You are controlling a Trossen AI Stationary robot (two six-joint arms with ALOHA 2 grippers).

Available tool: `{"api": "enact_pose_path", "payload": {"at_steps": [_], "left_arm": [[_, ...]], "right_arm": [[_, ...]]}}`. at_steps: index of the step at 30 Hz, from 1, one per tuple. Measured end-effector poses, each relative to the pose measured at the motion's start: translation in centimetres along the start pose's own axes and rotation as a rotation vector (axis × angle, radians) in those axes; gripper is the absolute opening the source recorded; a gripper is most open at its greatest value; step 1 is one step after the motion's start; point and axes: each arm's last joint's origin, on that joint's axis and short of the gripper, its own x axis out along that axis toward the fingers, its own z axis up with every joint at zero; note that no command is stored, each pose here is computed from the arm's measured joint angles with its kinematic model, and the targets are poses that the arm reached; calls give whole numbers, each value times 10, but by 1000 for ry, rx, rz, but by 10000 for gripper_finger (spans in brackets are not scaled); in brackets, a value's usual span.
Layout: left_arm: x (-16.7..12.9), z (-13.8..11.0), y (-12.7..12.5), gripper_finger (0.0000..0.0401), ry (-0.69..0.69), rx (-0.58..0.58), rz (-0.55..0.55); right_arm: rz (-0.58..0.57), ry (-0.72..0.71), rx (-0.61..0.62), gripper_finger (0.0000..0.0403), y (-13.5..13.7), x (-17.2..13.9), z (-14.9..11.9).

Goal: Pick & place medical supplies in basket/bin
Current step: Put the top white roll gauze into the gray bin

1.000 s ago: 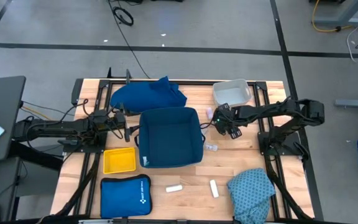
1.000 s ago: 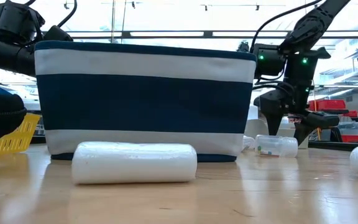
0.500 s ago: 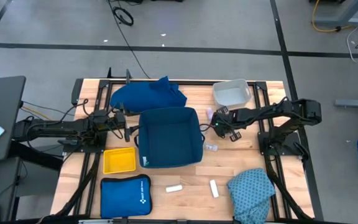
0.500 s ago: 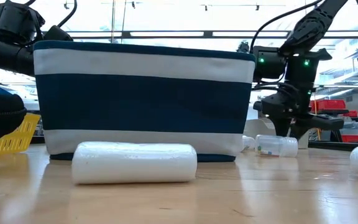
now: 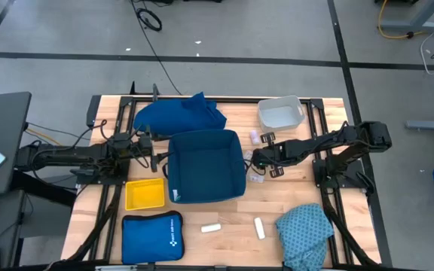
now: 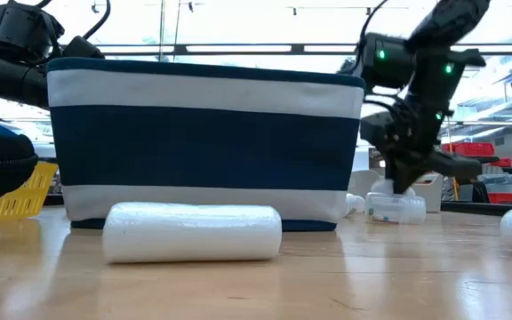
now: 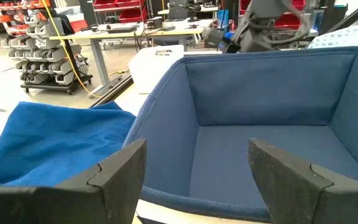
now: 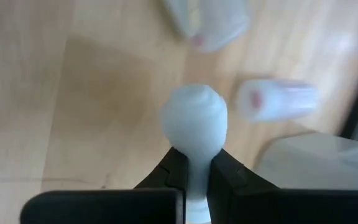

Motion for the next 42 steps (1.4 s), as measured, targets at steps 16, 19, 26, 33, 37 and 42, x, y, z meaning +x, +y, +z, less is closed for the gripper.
{"api": "enact_pose_path", "payload": {"at_steps": [16, 19, 26, 33, 37, 42], "left_arm": [[0, 0, 0, 280, -1, -2, 1], [0, 0, 0, 280, -1, -2, 1], [0, 0, 0, 280, -1, -2, 0], [0, 0, 0, 280, -1, -13, 2], [0, 0, 0, 280, 0, -15, 9], [0, 0, 0, 280, 0, -21, 11]], "right_arm": [[-348, 274, 163, 26, -69, -14, -12], [-325, 327, 223, 26, -86, -5, -26], [-221, 318, 348, 26, -122, 16, -55], [-85, 233, 460, 26, -145, 30, -82], [-18, 221, 509, 26, -149, 34, -94], [16, 200, 569, 53, -152, 36, -101]]}}
